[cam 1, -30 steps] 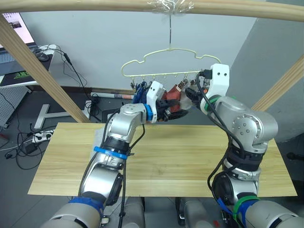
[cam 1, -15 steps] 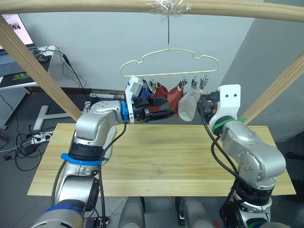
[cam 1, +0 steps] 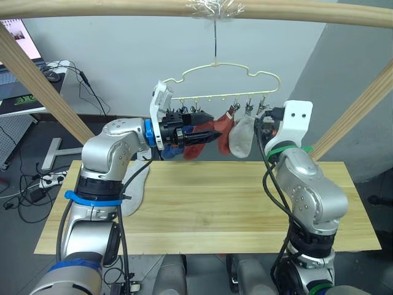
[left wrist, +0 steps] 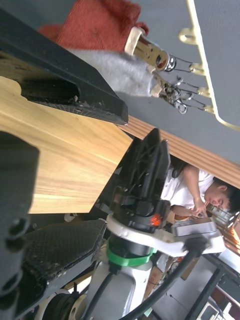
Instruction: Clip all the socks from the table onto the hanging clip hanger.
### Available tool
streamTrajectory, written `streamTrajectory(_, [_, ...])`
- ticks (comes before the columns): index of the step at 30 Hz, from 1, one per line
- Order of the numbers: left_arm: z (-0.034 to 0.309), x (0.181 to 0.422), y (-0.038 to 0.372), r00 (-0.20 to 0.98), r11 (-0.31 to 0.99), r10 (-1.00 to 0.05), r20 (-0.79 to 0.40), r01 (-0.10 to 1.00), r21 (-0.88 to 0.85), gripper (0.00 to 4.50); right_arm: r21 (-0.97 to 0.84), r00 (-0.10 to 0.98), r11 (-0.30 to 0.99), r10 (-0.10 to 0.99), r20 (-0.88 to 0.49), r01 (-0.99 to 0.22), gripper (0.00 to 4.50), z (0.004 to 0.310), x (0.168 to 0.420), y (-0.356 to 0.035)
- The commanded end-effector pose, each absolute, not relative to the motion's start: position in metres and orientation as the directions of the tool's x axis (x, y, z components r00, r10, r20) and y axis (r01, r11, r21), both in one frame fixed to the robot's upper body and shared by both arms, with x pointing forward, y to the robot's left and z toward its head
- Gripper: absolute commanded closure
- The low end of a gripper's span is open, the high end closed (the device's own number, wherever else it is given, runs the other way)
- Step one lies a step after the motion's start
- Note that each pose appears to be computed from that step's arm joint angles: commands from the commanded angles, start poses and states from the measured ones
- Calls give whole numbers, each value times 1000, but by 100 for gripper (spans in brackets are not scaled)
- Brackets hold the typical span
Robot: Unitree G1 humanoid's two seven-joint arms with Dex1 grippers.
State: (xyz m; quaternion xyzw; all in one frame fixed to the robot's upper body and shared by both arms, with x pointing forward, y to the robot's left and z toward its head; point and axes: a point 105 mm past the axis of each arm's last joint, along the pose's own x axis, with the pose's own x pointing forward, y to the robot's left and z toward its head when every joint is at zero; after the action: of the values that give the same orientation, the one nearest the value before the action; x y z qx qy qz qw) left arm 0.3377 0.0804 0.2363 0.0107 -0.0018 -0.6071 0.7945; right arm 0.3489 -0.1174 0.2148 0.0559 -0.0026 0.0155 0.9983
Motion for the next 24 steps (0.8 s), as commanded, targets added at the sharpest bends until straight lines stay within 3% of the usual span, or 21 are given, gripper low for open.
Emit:
streamTrajectory(1, [249,334,80,263,263,-965,12,962,79,104,139,998,990,25,66,-34,177,228,353,-119])
streamTrajectory(24, [246,335,82,320,318,-948,0,943,94,104,211,997,974,70,36,-76,177,230,380,-116])
